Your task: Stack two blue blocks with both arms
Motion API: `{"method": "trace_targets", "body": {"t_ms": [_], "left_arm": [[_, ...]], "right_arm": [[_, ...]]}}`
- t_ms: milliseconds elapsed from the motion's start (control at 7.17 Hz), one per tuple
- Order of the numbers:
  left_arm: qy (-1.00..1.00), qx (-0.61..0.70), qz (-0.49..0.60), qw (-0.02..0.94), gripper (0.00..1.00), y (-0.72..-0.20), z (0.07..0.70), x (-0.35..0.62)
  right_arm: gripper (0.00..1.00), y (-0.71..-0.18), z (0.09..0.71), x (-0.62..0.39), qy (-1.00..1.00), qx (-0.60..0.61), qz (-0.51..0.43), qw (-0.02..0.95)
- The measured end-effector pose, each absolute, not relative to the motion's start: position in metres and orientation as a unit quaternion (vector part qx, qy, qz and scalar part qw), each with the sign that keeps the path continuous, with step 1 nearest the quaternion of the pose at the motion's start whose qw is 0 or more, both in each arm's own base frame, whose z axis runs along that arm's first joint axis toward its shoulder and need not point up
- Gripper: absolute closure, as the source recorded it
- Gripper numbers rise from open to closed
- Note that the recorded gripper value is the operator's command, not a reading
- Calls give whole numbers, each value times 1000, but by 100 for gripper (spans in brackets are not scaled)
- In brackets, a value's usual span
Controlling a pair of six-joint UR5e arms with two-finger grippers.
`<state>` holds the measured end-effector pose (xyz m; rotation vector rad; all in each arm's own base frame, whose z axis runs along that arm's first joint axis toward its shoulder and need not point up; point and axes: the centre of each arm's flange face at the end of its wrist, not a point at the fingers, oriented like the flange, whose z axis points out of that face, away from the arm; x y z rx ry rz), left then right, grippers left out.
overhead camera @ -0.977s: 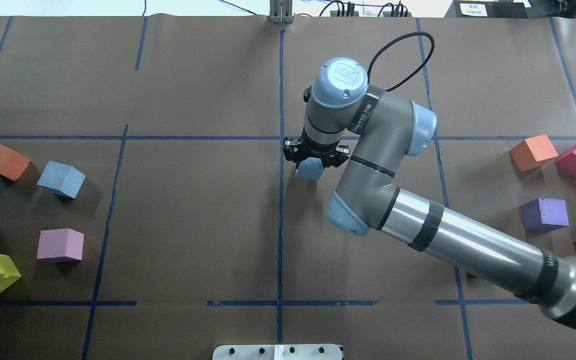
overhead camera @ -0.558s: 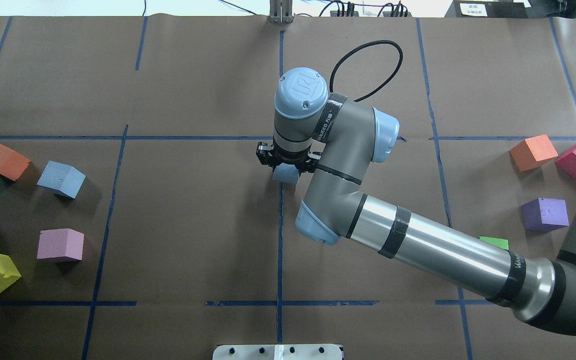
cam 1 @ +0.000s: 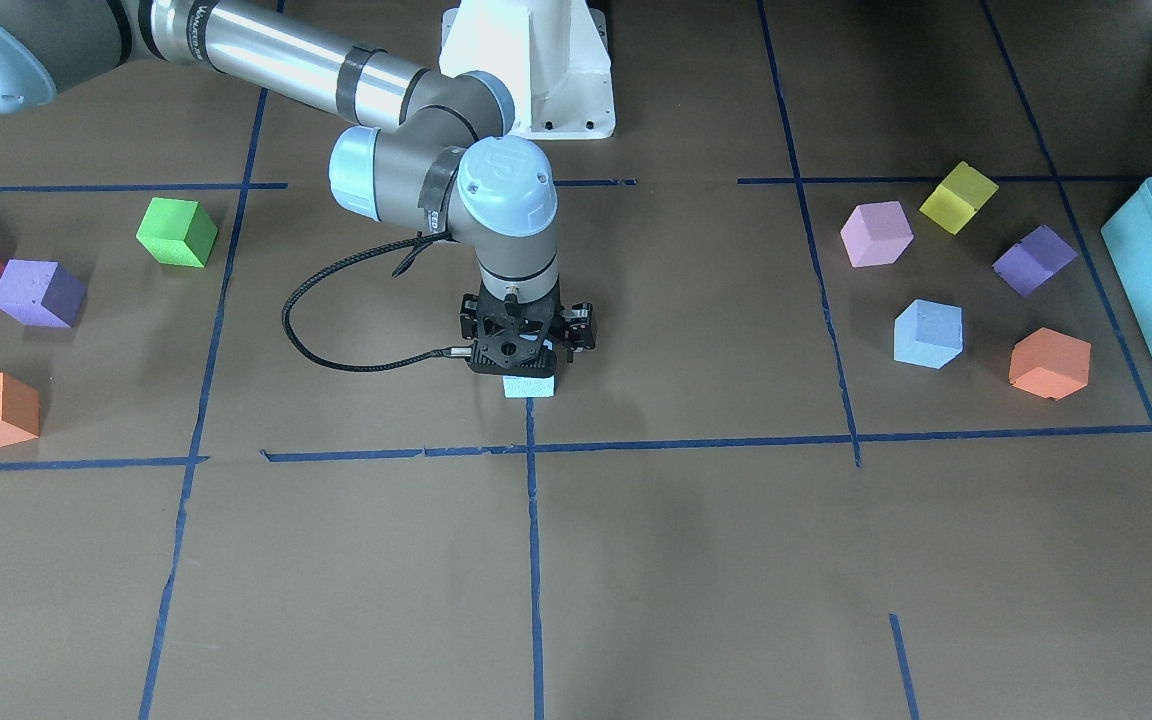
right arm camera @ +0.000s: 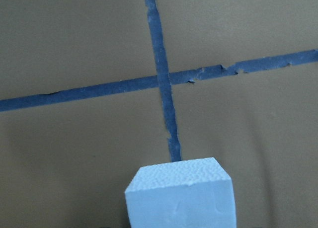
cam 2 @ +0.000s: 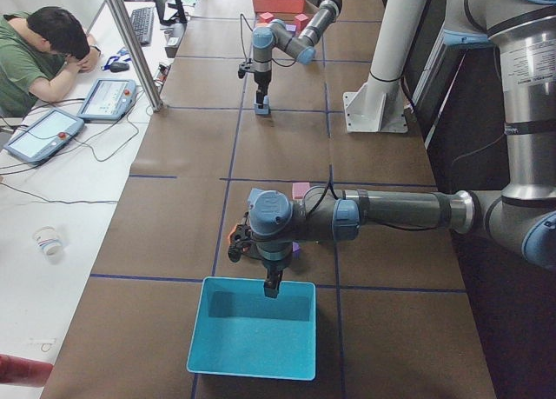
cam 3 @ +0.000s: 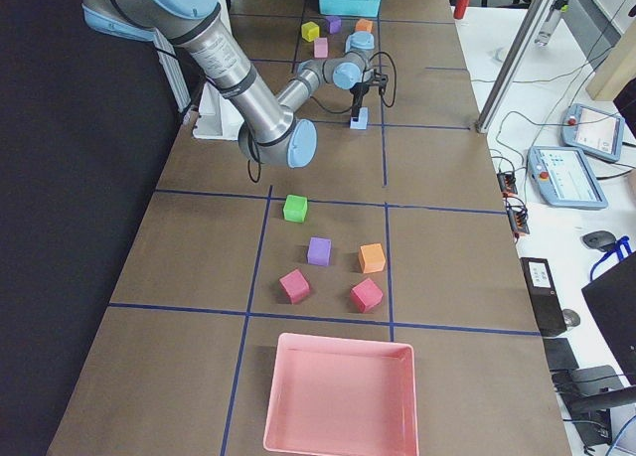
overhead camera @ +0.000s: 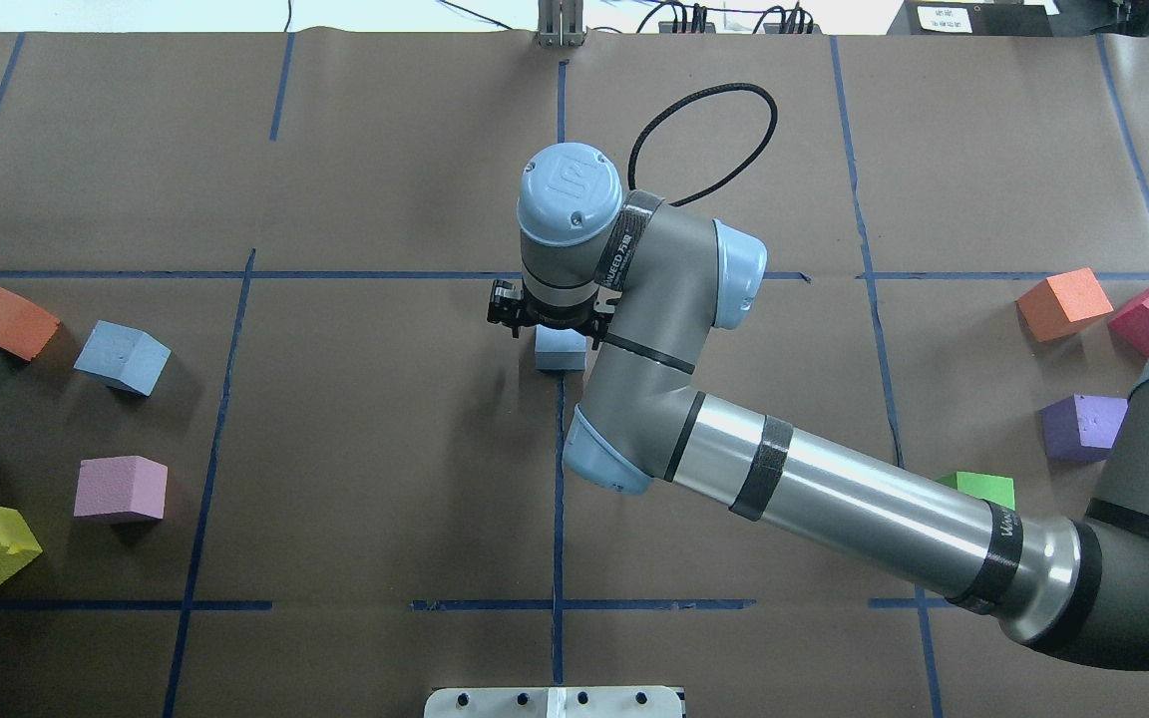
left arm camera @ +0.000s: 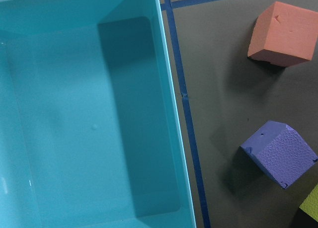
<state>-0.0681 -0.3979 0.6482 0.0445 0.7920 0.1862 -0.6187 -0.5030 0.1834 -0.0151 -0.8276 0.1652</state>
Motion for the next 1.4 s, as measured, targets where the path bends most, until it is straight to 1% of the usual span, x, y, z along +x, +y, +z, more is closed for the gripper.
{"method": "trace_targets", "body": {"t_ms": [279,419,558,837,977,1256,1395], "left_arm": [[385,21,90,918,0,-398,649,-68],[383,22,91,919,0,-398,647,-68],[381,25,91,920,0,-400,644,-69],[382,40,96,918,0,-409,633,-68],[380,60,104,917,0,-419,623,-68],[373,115,125,912,0,-433,604,-69],[371,131,132,910,0,-437,600,-68]], "right_arm": [[1,-528,173,-579,-403,5,78,912],[1,-542,170,-540,-393,11,57,918],[1,-557,186,-486,-385,16,29,922],[1,-579,262,-361,-384,33,-39,922],[1,-581,308,-294,-385,44,-75,919],[1,-564,409,-162,-384,63,-143,910],[1,-543,460,-99,-378,73,-170,907]]}}
